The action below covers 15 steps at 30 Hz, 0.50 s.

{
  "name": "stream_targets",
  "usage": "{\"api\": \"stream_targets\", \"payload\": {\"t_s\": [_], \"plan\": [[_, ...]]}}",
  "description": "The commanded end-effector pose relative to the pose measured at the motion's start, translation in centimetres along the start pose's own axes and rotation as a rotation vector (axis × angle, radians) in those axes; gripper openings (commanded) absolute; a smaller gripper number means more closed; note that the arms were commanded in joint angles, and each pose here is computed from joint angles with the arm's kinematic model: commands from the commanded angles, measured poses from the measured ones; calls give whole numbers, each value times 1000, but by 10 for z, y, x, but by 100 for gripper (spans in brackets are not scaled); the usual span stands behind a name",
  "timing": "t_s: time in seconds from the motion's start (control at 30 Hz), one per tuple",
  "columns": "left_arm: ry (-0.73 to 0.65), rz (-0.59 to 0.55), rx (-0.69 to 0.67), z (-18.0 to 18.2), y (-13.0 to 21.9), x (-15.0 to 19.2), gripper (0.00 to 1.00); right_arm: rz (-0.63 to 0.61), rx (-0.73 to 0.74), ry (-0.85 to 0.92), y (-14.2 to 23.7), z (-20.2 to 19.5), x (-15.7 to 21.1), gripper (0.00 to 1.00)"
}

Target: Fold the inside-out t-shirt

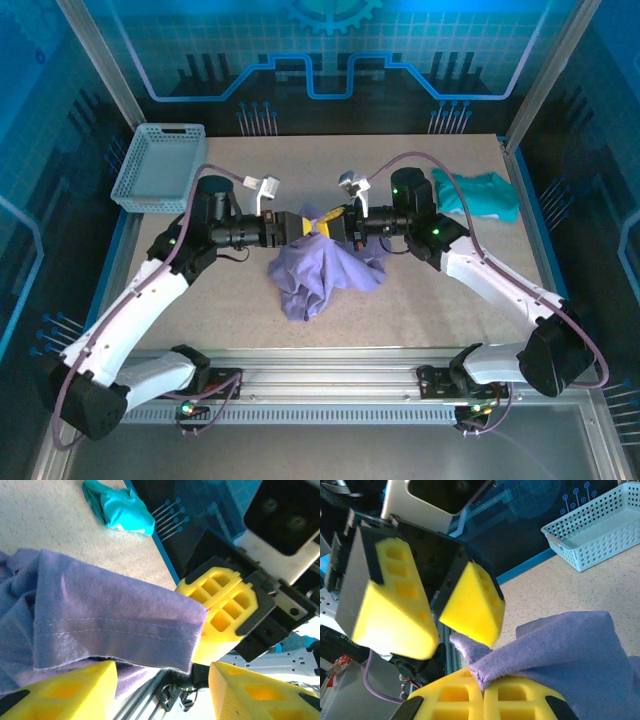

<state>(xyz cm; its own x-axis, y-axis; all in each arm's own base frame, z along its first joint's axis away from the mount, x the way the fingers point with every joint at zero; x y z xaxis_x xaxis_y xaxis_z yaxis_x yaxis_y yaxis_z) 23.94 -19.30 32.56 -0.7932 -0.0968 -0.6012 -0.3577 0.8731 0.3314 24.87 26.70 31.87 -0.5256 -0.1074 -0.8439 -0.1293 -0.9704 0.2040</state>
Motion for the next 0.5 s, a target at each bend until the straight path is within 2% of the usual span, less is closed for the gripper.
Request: {"api": "stream_targets", "payload": {"t_s": [0.0,0.07,0.2,0.47], "plan": [[-58,1,84,-18,-1,-9,51,-15,-18,17,4,3,-8,1],[-58,3,79,-17,-3,-10,50,-13,-20,17,4,4,-7,1],[-53,0,72,-12,-9,-14,41,-9,-28,20,4,4,-5,1],[-58,-17,99,-12,-19,-26,6,17,-12,36,6,3,1,0]]}}
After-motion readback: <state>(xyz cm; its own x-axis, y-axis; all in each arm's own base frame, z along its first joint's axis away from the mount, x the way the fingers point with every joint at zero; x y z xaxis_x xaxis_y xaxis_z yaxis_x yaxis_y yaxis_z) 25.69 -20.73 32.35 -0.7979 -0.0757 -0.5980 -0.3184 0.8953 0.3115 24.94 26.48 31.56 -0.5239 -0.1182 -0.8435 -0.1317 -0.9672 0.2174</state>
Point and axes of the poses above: each hand's point on the last joint's axis, 136 mm out from that joint toward the fingers, its own y axis back along the fingers, its own z axis along the line the jaws close on, x = y × z, the point moved 5 cm from there along y, back along the fingers, and after that the axes turned 4 degrees about -y, right-handed, at the moved point
